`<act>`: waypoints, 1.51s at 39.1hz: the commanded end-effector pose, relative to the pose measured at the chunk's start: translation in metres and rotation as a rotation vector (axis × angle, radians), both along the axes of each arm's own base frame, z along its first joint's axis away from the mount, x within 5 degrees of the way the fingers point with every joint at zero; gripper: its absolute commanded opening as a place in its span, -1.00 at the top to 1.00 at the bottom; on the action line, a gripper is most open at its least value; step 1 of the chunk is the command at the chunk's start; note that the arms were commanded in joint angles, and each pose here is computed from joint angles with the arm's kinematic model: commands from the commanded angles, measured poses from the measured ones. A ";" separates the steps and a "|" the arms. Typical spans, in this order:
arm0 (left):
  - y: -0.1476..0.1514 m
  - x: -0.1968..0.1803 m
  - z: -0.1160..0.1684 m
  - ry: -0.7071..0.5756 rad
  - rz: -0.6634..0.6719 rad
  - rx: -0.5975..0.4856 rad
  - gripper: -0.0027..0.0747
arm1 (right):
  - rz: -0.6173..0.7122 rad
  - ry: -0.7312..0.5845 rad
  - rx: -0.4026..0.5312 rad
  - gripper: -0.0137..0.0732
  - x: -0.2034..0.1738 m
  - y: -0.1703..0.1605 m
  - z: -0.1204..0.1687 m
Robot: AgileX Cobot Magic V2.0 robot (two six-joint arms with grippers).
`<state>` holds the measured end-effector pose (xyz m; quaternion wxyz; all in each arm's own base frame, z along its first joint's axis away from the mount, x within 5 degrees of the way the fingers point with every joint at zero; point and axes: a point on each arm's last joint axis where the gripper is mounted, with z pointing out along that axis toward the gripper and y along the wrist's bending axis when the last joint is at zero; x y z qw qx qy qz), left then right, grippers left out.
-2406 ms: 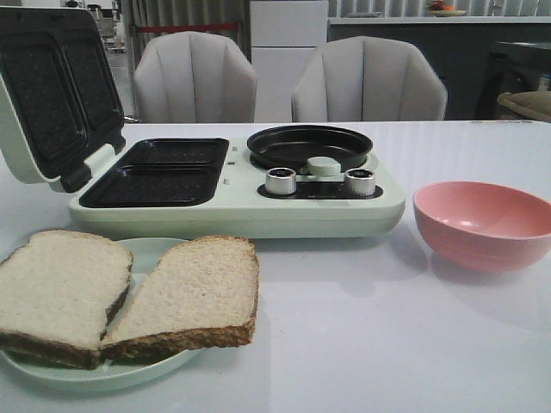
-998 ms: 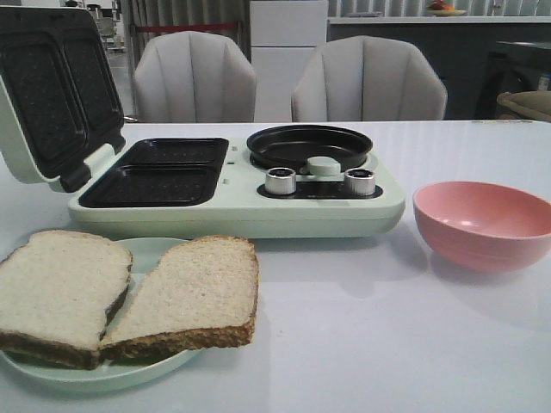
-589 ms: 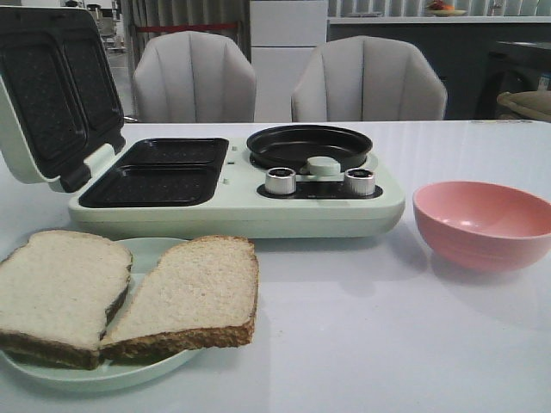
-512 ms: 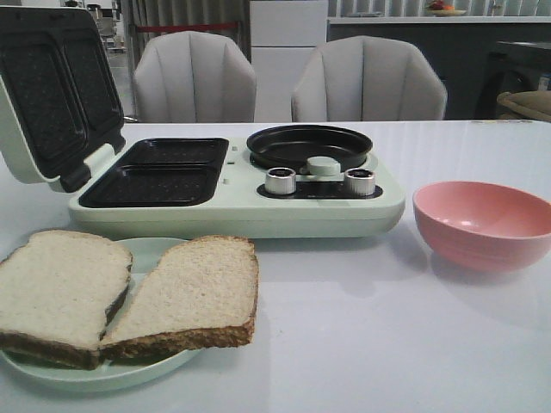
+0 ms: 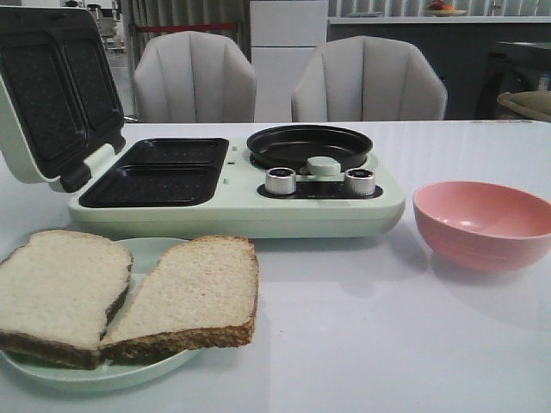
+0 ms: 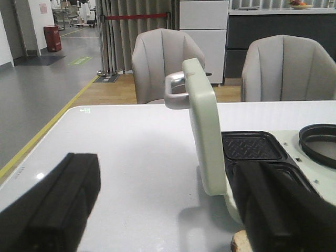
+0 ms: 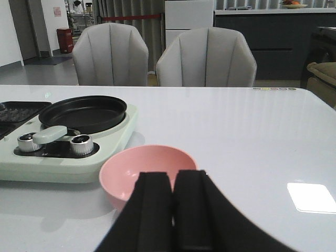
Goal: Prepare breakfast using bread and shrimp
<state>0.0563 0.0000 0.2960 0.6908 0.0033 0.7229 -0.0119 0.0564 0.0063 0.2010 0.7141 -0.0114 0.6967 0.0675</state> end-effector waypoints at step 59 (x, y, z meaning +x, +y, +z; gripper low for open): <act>-0.079 0.063 -0.065 0.466 -0.588 1.229 -0.58 | -0.009 -0.123 0.009 0.34 -0.003 -0.001 0.014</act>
